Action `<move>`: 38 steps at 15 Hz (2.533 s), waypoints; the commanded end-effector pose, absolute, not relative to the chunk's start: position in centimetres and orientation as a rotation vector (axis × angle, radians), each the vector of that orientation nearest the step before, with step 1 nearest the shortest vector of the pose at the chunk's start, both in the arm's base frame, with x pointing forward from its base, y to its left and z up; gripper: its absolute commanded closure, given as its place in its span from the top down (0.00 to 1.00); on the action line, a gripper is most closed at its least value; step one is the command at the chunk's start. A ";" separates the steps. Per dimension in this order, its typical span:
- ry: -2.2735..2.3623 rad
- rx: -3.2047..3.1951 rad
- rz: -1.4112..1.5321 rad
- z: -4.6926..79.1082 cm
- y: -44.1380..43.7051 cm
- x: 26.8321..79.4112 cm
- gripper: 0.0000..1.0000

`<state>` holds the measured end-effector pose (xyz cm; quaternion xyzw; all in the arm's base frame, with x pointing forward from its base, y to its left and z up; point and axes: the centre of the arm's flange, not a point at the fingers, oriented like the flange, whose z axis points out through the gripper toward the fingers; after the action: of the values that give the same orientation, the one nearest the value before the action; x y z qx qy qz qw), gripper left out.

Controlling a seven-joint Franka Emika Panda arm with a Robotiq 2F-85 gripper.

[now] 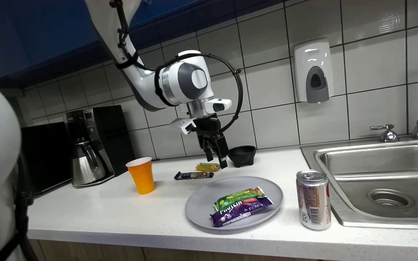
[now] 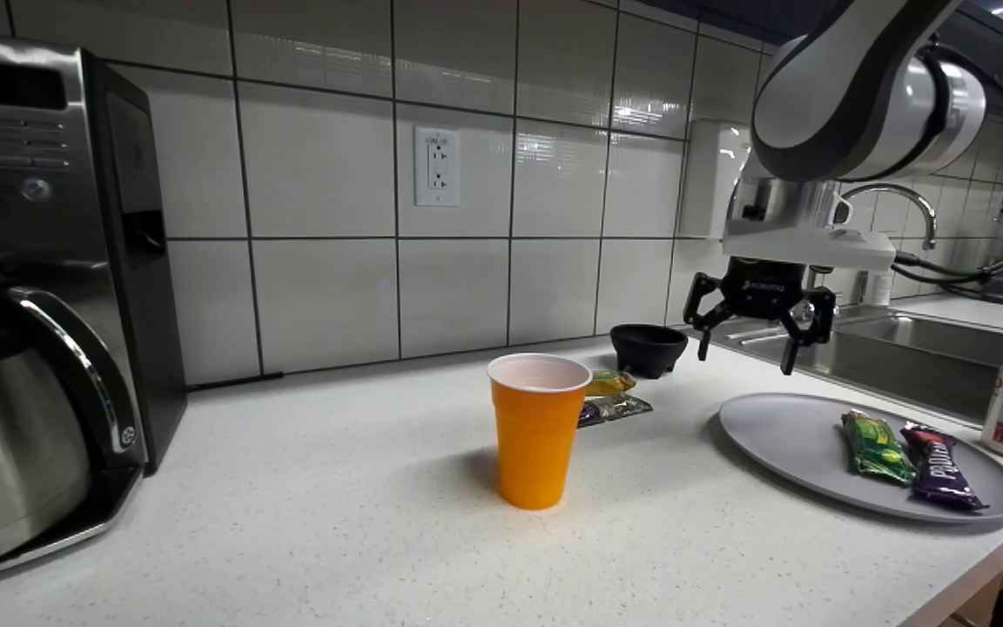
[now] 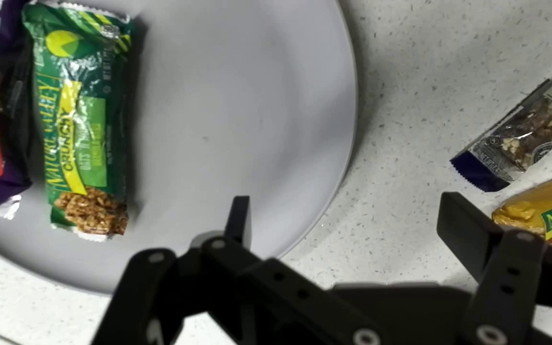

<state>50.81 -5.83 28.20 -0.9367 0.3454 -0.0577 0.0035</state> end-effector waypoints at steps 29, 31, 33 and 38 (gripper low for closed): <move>1.360 -2.758 0.086 24.6 7.7 61.7 1.00; 1.422 -2.755 0.066 24.0 7.8 61.8 1.00; 1.481 -2.736 0.071 23.3 7.9 61.9 1.00; 1.577 -2.694 0.099 21.7 8.2 62.3 1.00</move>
<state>61.16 7.65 22.03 -0.8719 0.4883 0.0296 0.0206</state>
